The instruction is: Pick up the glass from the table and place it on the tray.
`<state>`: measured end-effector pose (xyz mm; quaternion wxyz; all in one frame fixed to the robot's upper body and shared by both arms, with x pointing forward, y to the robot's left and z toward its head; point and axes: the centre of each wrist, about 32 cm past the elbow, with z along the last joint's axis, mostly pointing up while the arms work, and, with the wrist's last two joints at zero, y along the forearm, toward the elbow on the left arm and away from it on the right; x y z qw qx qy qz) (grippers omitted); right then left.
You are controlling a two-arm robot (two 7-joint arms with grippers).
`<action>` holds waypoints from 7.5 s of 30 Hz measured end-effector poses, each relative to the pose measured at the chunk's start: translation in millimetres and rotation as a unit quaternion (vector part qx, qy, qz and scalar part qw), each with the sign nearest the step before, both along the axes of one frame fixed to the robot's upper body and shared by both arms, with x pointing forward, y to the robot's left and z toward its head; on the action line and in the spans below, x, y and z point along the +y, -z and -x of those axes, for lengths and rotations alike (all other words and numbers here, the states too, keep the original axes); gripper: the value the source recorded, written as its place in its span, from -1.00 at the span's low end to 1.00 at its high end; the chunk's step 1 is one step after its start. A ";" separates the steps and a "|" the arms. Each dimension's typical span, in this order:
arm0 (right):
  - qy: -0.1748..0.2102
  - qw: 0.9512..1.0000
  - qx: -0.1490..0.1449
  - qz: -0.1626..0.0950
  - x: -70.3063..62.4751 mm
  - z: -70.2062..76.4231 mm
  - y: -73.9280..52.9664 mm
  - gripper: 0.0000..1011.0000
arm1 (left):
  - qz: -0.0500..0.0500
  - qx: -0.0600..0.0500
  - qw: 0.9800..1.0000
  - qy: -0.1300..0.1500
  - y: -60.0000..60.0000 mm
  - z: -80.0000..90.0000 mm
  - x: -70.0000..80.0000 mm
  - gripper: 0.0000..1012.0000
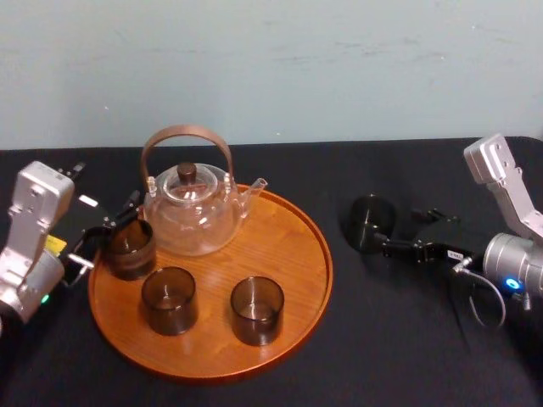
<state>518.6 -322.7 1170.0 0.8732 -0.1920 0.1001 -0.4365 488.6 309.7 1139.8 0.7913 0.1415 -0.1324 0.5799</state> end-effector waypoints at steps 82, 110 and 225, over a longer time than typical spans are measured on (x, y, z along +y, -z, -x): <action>-0.020 0.999 -0.028 -0.002 22.4 -27.7 -16.5 0.78 | 0.000 0.000 1.000 0.000 0.0 0.0 0.0 0.98; -0.143 0.987 -0.073 -0.022 75.4 -33.8 -52.5 0.78 | 0.000 0.000 1.000 0.000 0.0 0.0 0.0 0.98; -0.143 0.989 -0.022 -0.025 36.6 2.2 -17.2 0.98 | 0.000 0.000 1.000 0.000 0.0 0.0 0.0 0.98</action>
